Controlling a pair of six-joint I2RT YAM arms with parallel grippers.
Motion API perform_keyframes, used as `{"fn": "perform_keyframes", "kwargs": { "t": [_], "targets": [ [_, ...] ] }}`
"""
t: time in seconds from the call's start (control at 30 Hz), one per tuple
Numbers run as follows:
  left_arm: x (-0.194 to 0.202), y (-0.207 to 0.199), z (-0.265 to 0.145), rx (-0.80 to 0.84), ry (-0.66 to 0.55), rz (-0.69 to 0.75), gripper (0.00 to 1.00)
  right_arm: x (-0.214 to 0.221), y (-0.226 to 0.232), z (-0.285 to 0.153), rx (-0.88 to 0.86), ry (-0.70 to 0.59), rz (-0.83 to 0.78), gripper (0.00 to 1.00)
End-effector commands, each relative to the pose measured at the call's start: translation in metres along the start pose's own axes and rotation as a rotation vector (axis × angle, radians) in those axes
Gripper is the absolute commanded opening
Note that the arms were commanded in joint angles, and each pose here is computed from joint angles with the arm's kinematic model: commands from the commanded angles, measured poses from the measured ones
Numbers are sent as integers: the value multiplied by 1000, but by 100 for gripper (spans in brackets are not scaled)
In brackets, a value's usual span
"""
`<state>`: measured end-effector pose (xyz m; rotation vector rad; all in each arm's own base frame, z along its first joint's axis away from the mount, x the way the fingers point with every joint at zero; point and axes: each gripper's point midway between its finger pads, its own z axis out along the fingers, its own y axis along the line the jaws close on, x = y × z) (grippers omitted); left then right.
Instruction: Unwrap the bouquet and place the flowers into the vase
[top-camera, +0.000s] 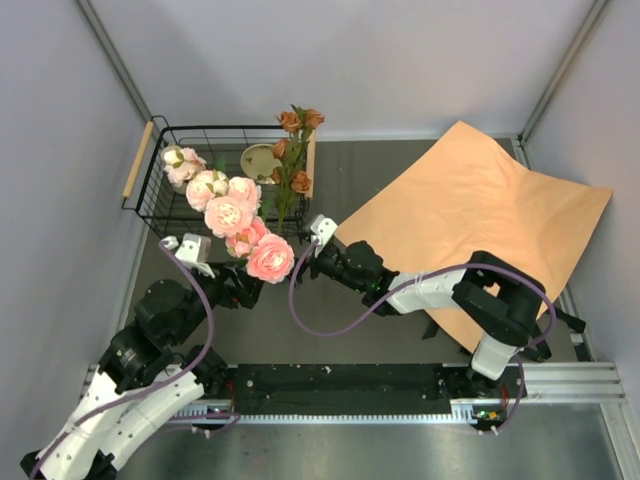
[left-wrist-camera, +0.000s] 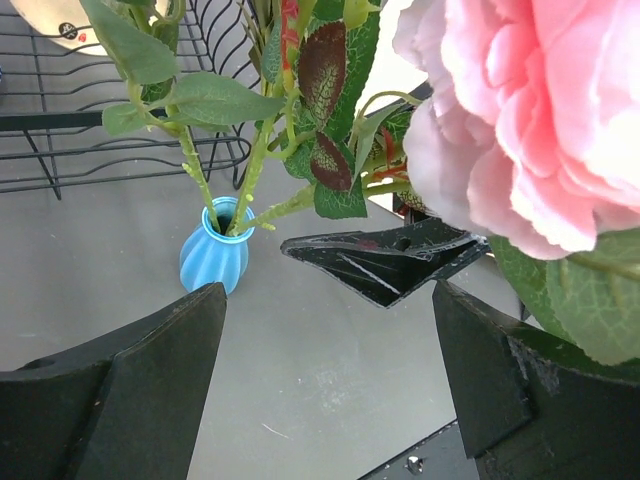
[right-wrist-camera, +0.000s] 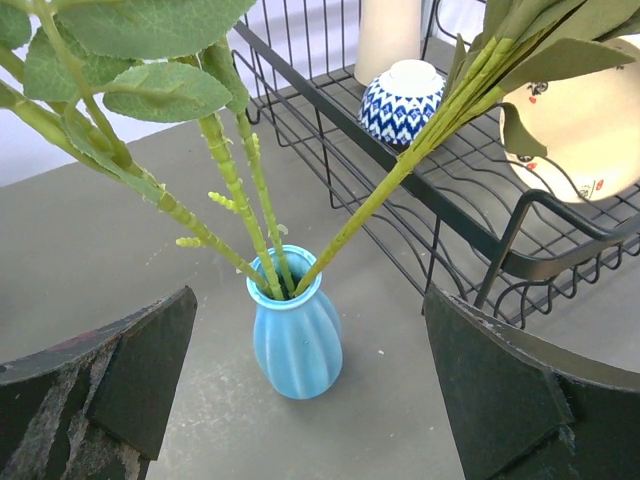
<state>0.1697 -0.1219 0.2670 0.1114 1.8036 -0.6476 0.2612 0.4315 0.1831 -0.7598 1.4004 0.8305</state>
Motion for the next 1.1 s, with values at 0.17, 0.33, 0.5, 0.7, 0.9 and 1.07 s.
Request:
{"fn": "perform_keyframes", "kwargs": {
  "t": [0.17, 0.33, 0.5, 0.7, 0.9, 1.07],
  "targets": [
    [-20, -8, -17, 33, -43, -11, 90, -22, 0, 8, -1, -44, 43, 97],
    [-32, -3, -34, 9, -75, 9, 90, -10, -21, -10, 117, 36, 50, 98],
    [-55, 6, -58, -27, -161, 19, 90, -31, -49, -49, 309, 90, 133, 98],
    [-71, 21, -81, -91, -246, 22, 90, -3, -98, -133, 730, 374, 187, 99],
    [-74, 23, -81, -103, -254, 13, 90, -16, -102, -206, 832, 392, 256, 99],
    [-79, 16, -81, -83, -259, -14, 90, -106, -107, -261, 790, 106, 266, 99]
  ]
}}
